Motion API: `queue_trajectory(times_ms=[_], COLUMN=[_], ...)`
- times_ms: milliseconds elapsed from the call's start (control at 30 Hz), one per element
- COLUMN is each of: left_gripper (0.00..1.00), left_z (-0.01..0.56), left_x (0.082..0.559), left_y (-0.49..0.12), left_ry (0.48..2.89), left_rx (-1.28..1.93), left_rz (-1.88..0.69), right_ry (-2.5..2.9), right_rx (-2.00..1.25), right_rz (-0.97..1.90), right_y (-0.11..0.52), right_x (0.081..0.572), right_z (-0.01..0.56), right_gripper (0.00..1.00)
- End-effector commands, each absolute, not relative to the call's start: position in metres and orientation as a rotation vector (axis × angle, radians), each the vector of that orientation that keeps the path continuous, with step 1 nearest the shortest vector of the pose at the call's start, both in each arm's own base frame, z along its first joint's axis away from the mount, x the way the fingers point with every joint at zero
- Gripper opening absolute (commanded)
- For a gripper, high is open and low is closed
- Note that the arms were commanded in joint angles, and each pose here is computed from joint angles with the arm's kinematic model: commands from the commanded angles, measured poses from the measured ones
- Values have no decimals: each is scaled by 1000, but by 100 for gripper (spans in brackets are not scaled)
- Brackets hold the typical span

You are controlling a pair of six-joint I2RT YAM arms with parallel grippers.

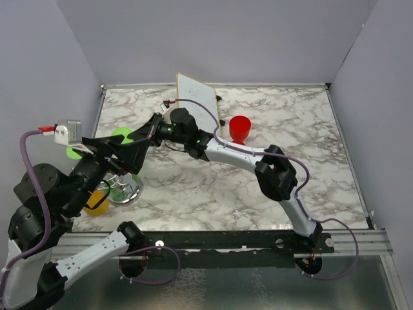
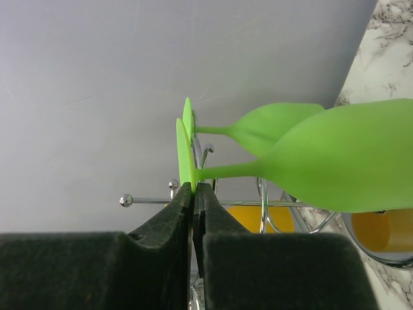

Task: Take the wine glass off the wine glass rack

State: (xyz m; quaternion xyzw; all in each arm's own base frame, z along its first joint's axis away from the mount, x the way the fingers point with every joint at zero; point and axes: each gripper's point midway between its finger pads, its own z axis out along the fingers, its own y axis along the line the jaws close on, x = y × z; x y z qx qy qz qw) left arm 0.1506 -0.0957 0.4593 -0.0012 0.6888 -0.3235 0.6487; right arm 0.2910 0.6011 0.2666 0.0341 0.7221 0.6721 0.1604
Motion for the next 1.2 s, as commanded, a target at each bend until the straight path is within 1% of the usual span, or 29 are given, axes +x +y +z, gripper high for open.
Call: queue_trajectory(times_ms=[0, 400, 700, 833, 1000, 1167], left_gripper=[99, 99, 99, 99, 99, 99], left_z=[454, 454, 453, 455, 455, 457], left_x=[151, 150, 151, 151, 152, 152], left_y=[-95, -95, -97, -97, -99, -99], left_ry=[1583, 1585, 1588, 1585, 1589, 1588], left_rx=[-12, -14, -16, -16, -14, -13], left_rz=[-731, -738, -741, -742, -743, -746], right_ry=[1991, 1949, 1901, 1830, 1681, 1531], right_rx=[106, 154, 158, 87, -72, -259], right_rz=[1915, 1916, 1894, 1891, 1876, 1704], right_y=[594, 586, 547, 523, 486, 440], right_x=[295, 320, 339, 342, 338, 334], right_z=[296, 304, 323, 350, 400, 430], right_gripper=[3, 3, 1, 1, 1, 1])
